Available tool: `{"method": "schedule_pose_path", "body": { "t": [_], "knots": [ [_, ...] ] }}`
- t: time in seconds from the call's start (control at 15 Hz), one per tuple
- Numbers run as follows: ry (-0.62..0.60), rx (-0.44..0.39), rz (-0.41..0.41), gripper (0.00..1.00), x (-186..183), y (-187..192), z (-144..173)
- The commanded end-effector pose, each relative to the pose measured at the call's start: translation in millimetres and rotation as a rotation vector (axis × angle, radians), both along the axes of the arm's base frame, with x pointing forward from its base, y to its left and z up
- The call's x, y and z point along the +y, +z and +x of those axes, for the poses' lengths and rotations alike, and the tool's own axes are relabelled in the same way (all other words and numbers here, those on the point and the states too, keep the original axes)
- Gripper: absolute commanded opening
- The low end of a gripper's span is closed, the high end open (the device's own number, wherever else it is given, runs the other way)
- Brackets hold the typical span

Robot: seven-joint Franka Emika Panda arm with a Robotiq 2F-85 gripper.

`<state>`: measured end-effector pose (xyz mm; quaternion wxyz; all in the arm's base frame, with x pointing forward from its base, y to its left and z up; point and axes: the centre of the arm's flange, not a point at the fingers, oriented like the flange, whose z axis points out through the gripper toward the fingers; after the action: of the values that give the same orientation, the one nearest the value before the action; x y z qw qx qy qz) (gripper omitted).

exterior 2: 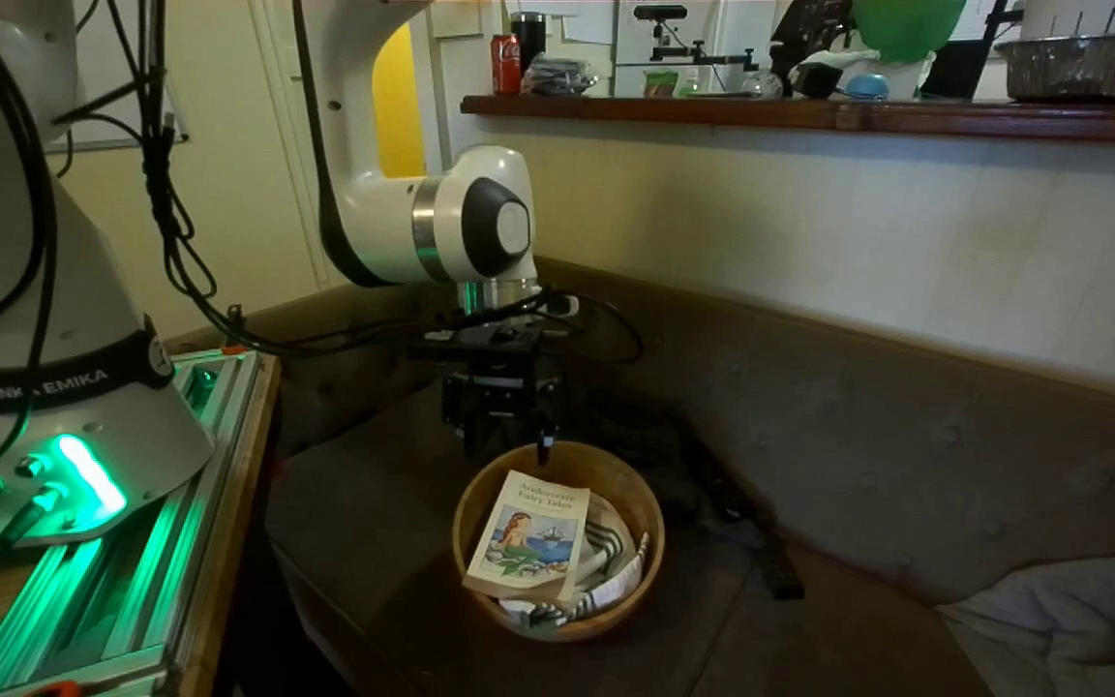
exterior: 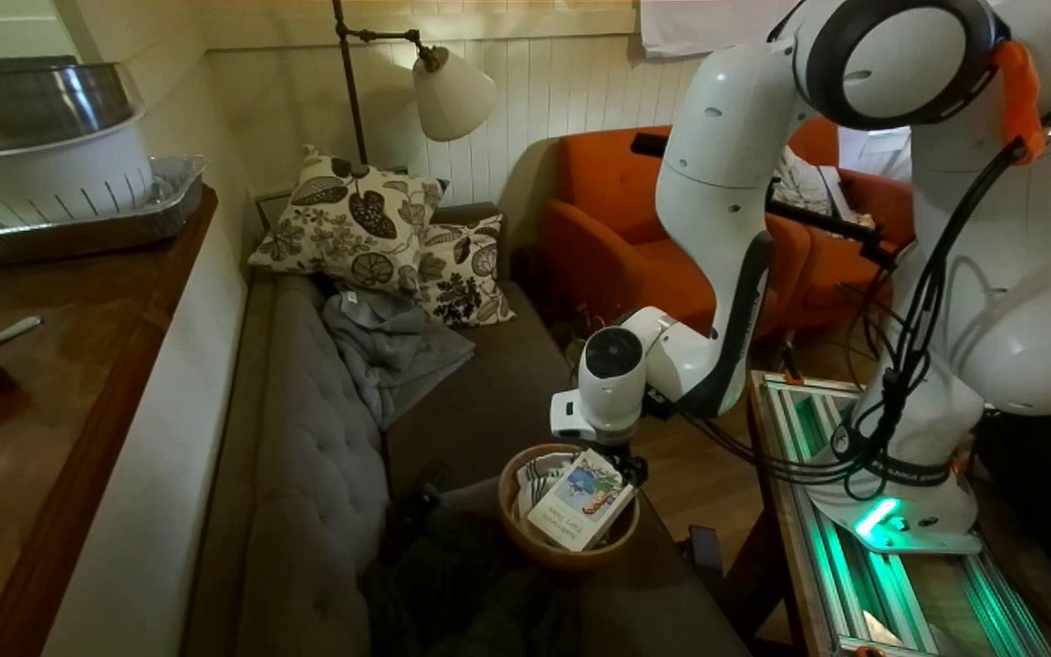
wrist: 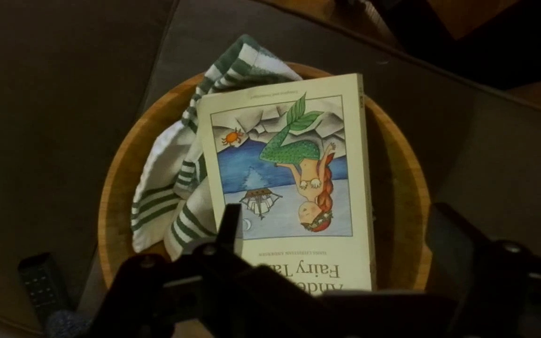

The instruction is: Put the white book on the back of the sofa

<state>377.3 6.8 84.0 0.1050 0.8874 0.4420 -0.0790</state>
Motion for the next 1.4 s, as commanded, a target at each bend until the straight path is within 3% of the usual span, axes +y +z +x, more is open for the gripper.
{"method": "schedule_pose_path", "body": {
  "t": [0.0, 0.2, 0.67, 1.33],
  "knots": [
    [0.001, 0.004, 0.0, 1.0, 0, -2, 0],
    [0.018, -0.013, -0.024, 1.0, 5, -2, -1],
    [0.04, -0.067, -0.083, 1.0, 29, -53, -8],
    [-0.076, -0.071, -0.082, 1.0, 32, -120, -14]
  ]
}}
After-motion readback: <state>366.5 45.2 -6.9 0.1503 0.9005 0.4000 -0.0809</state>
